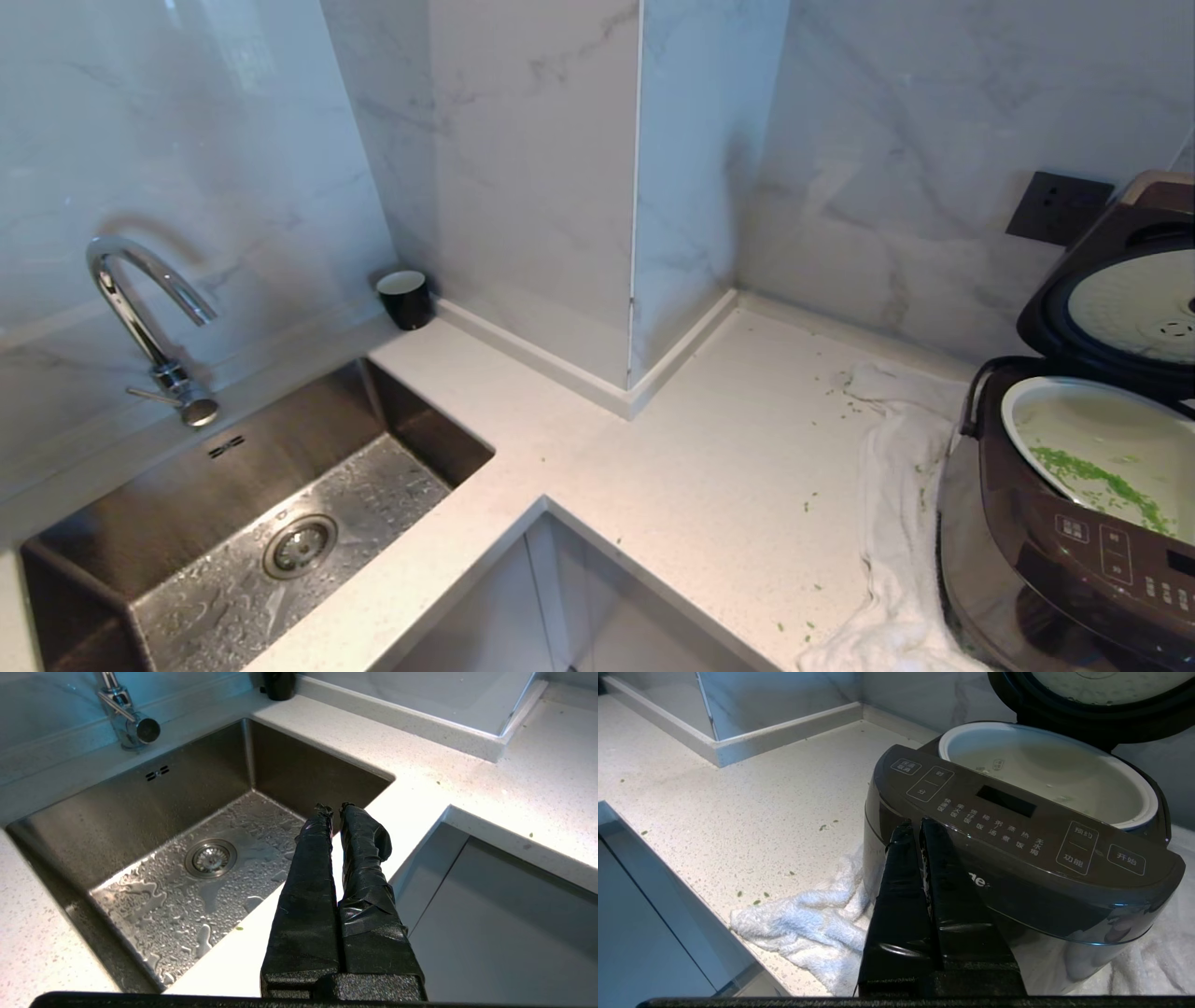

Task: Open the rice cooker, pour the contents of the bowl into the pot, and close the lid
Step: Pour the water from the bowl into the rice cooker

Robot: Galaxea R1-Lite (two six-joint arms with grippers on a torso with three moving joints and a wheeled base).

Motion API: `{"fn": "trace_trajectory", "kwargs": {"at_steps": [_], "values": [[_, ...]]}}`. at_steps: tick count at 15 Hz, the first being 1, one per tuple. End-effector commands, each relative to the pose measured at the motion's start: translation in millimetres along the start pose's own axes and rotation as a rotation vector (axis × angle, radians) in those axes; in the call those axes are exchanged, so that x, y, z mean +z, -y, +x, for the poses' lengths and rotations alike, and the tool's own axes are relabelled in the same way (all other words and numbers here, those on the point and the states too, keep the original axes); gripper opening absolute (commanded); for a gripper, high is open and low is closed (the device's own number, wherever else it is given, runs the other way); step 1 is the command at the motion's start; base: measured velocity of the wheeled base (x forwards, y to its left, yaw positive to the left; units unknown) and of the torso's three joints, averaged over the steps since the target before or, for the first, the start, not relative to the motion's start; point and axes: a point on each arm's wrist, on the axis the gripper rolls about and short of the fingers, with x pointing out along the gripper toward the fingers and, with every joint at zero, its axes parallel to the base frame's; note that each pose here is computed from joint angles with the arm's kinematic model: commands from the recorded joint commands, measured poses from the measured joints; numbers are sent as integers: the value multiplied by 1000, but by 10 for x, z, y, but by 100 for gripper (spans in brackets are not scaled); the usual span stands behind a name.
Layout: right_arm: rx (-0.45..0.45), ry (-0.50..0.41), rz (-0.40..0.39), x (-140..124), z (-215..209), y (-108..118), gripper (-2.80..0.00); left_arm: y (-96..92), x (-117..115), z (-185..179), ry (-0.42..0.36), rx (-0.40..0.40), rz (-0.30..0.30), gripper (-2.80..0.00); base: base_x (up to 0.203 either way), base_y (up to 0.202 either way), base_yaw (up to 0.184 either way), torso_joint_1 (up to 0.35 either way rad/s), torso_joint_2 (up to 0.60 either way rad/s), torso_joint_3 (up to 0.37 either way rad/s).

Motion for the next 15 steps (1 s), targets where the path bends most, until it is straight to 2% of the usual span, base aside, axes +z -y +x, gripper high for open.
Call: {"fn": "trace_trajectory", "kwargs": {"at_steps": [1, 4, 6, 8, 10, 11, 12, 15], "values": [[-4, -1, 5, -10, 1, -1, -280, 0, -11, 3, -3, 0, -2, -280, 0, 0, 0, 0, 0, 0], [-8, -2, 1, -9, 0, 0, -280, 0, -10, 3, -1, 0, -2, -280, 0, 0, 0, 0, 0, 0], [-82, -10, -64, 9, -7, 19, -280, 0, -10, 3, -1, 0, -4, -280, 0, 0, 0, 0, 0, 0], [-80, -19, -64, 3, -8, 19, -280, 0, -14, 4, -3, 0, -2, -280, 0, 0, 0, 0, 0, 0], [-78, -17, -12, 3, -8, 18, -280, 0, -14, 4, -3, 0, -2, -280, 0, 0, 0, 0, 0, 0], [-59, -15, 53, 1, -8, 14, -280, 0, -10, 3, -1, 0, -2, -280, 0, 0, 0, 0, 0, 0], [-1, -21, 93, -27, -1, -3, -280, 0, -14, 4, -3, 0, -4, -280, 0, 0, 0, 0, 0, 0], [45, -37, 28, -84, 11, -20, -280, 0, -12, 4, -1, 0, -4, -280, 0, 0, 0, 0, 0, 0]]}}
